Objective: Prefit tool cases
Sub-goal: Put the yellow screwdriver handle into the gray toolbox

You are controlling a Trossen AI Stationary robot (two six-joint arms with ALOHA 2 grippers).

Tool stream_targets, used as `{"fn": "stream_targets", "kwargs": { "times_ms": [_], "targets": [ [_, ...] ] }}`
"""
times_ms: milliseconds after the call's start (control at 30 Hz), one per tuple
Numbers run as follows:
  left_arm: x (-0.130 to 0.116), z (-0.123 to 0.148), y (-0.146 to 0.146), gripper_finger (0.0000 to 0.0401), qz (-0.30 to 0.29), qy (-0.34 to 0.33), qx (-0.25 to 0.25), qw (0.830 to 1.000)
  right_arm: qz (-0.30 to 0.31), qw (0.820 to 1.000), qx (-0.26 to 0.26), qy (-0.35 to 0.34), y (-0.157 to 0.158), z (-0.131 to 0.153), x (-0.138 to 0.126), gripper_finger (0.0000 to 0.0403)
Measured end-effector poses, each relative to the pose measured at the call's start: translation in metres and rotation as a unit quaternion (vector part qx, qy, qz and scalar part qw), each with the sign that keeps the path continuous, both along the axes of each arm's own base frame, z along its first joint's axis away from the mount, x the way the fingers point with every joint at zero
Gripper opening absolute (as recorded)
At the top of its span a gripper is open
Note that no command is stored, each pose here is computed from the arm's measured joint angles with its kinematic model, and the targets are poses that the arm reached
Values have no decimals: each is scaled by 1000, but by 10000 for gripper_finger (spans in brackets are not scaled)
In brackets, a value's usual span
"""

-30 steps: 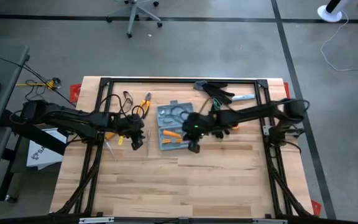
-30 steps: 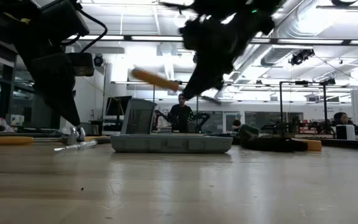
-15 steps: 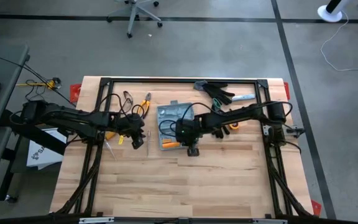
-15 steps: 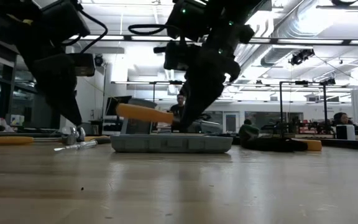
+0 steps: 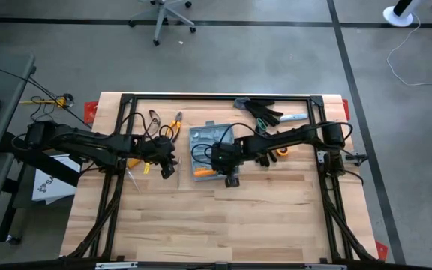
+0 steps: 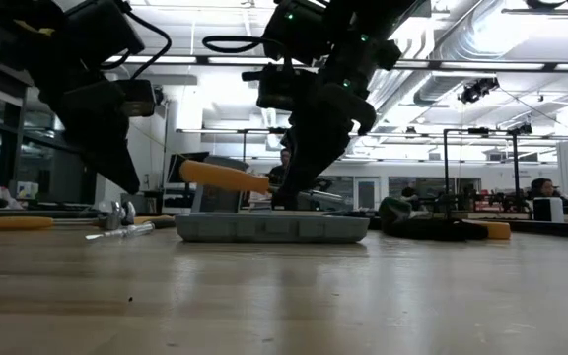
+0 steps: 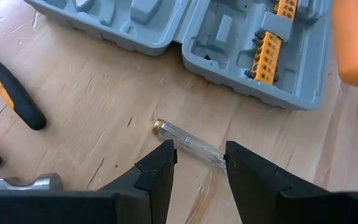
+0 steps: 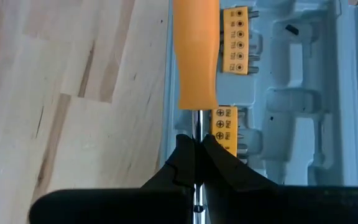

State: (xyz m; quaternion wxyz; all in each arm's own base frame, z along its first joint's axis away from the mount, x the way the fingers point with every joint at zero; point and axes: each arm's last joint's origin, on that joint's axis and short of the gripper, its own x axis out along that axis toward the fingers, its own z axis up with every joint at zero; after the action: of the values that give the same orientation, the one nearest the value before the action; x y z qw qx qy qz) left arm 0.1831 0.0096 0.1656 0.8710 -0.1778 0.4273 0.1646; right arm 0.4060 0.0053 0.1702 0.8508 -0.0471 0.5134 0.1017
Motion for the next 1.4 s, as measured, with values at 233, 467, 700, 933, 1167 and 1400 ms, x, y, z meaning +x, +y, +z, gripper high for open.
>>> {"fn": "stream_targets", "kwargs": {
  "times_ms": [233,467,700,933,1167,1400],
  "targets": [
    [0,0,0,136,3,-1,-2,1000,-1,1000,0,-1,0,-1,0,26],
    [0,0,0,136,3,-1,-2,1000,-1,1000,0,-10,0,0,1,31],
    [0,0,0,136,4,-1,-2,1000,-46,999,16,-6,-4,0,1,33],
    [15,9,0,118,-6,-81,-3,997,-122,990,60,-21,-7,12,1,22],
    [45,1,-2,57,-58,-38,-21,997,-158,984,73,-33,11,19,1,6],
    [64,-7,-5,39,-91,-18,-82,992,-220,972,56,-57,25,40,-10,1]
  ]
}}
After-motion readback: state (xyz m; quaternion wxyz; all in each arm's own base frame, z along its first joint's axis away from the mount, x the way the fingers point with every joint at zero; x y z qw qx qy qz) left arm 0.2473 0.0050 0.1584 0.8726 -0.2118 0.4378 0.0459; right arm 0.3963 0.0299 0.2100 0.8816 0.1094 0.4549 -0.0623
